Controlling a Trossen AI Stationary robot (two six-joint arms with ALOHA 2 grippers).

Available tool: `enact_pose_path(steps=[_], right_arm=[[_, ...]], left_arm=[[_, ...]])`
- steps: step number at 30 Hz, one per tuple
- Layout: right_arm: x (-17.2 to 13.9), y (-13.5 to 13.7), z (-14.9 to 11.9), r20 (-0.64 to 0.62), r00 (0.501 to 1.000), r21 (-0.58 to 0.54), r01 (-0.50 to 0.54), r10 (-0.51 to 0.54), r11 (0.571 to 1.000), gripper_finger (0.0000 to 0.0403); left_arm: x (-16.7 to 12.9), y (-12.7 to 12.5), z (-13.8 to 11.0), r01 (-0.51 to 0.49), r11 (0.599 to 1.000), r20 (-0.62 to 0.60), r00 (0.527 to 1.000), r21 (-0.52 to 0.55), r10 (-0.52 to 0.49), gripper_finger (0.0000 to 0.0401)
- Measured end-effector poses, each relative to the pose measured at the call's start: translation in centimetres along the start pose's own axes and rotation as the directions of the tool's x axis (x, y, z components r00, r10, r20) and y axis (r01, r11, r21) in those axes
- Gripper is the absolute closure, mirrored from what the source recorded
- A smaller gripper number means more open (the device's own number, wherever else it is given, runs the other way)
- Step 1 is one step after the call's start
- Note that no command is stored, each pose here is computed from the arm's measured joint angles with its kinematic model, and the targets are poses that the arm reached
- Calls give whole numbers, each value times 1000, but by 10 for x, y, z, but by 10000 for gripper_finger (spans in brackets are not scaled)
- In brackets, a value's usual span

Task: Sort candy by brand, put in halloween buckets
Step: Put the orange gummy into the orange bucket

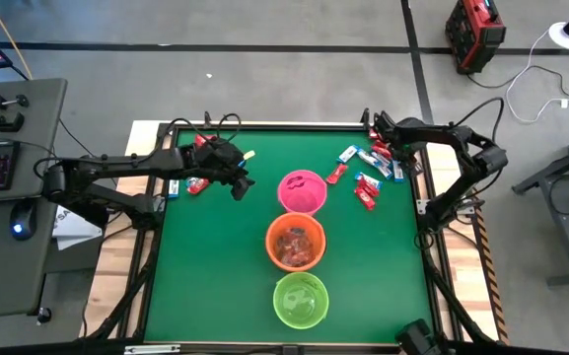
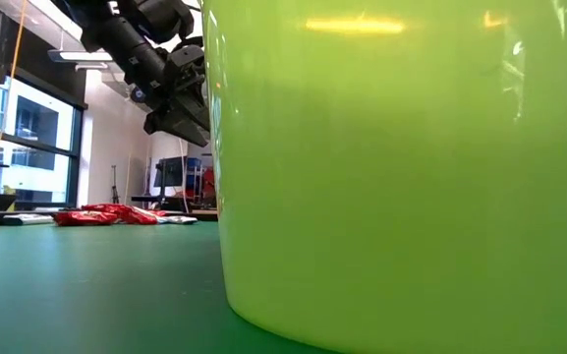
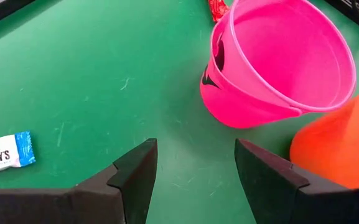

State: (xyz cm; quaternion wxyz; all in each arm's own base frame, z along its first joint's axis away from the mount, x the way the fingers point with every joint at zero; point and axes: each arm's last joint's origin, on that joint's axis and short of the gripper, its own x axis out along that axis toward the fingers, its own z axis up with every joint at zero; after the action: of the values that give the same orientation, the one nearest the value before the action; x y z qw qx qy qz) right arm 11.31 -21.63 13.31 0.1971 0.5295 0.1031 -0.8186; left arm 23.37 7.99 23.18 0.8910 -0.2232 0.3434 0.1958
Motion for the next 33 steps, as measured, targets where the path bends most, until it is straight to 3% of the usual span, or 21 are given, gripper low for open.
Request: enact_pose_path(steps=[7,10,15,25,27,28,32,33], right_arm=[[-3,-3,-3,24,1000,-125,-3,6,992,345],[-5,-7,-7,25,1000,-233,19,-14,972,388],[-19,-14,-12,14,1000,-366,7,-2,931,399],[-91,-48,-2,79,944,-422,-260,321,869,403],[-108,-56,-1,43,904,-433,-367,426,823,403],[-116,-59,-3,4,874,-453,-432,486,780,403],[-146,-73,-12,-185,733,-512,-640,654,573,403],[-154,-77,-16,-241,682,-516,-692,690,504,403]], left_arm=[[0,0,0,0,1000,0,1000,-17,0,197],[0,0,0,0,1000,-1,1000,-28,0,197],[0,0,0,0,999,-1,1000,-54,0,197],[0,0,0,0,998,-1,1000,-63,0,197],[0,0,0,-1,998,0,1000,-63,1,197],[0,0,0,-5,998,1,1000,-63,5,197],[0,1,0,-26,997,9,1000,-75,27,197],[0,1,0,-30,996,10,999,-83,31,197]])
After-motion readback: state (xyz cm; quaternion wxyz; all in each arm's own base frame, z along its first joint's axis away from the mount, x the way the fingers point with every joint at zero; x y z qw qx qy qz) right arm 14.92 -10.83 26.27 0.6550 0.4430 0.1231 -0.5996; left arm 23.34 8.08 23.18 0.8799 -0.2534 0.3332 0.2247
